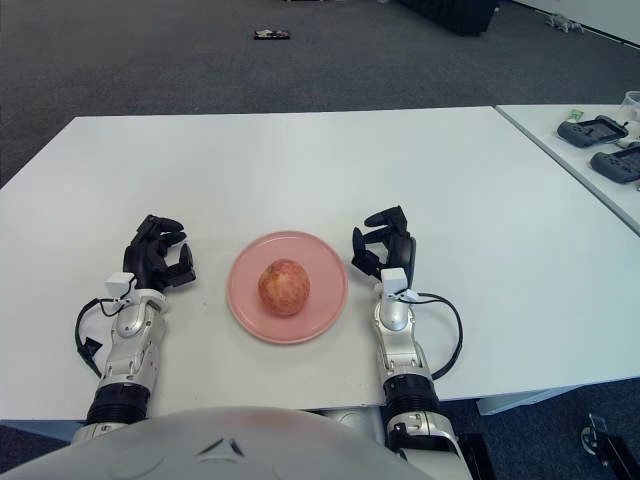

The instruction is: Put the apple into the plate.

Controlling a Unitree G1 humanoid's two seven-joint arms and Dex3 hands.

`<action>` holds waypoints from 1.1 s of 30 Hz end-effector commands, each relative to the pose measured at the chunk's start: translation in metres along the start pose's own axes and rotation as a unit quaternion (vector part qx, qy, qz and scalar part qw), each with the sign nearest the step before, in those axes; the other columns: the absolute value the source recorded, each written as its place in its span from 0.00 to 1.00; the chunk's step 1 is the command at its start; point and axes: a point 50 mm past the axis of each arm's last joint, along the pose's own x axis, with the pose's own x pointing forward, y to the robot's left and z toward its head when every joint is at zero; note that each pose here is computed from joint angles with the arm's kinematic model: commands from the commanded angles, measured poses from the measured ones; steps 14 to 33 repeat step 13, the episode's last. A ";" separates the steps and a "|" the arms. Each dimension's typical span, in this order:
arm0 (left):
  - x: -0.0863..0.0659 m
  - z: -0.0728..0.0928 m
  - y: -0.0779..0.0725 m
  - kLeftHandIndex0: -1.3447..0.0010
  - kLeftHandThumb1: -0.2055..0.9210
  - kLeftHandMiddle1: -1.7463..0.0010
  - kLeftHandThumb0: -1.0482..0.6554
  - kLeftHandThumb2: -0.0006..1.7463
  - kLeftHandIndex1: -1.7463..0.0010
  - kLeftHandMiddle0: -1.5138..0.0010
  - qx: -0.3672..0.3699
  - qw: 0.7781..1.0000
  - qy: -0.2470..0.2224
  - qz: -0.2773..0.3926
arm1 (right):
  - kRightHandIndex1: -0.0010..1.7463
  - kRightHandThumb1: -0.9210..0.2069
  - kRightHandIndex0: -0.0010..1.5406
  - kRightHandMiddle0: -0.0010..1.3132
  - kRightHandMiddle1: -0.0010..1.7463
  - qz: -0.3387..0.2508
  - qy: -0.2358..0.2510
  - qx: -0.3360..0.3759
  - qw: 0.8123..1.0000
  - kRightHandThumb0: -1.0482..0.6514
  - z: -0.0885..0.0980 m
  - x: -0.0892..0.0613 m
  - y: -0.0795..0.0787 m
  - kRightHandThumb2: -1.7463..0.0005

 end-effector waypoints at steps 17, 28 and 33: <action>-0.008 -0.017 0.006 0.62 0.32 0.00 0.61 0.87 0.00 0.52 0.000 0.999 0.054 0.003 | 0.77 0.28 0.44 0.29 1.00 -0.012 0.003 0.016 1.000 0.38 -0.002 -0.007 0.001 0.45; -0.008 -0.017 0.006 0.62 0.32 0.00 0.61 0.87 0.00 0.52 0.000 0.999 0.054 0.003 | 0.77 0.28 0.44 0.29 1.00 -0.012 0.003 0.016 1.000 0.38 -0.002 -0.007 0.001 0.45; -0.008 -0.017 0.006 0.62 0.32 0.00 0.61 0.87 0.00 0.52 0.000 0.999 0.054 0.003 | 0.77 0.28 0.44 0.29 1.00 -0.012 0.003 0.016 1.000 0.38 -0.002 -0.007 0.001 0.45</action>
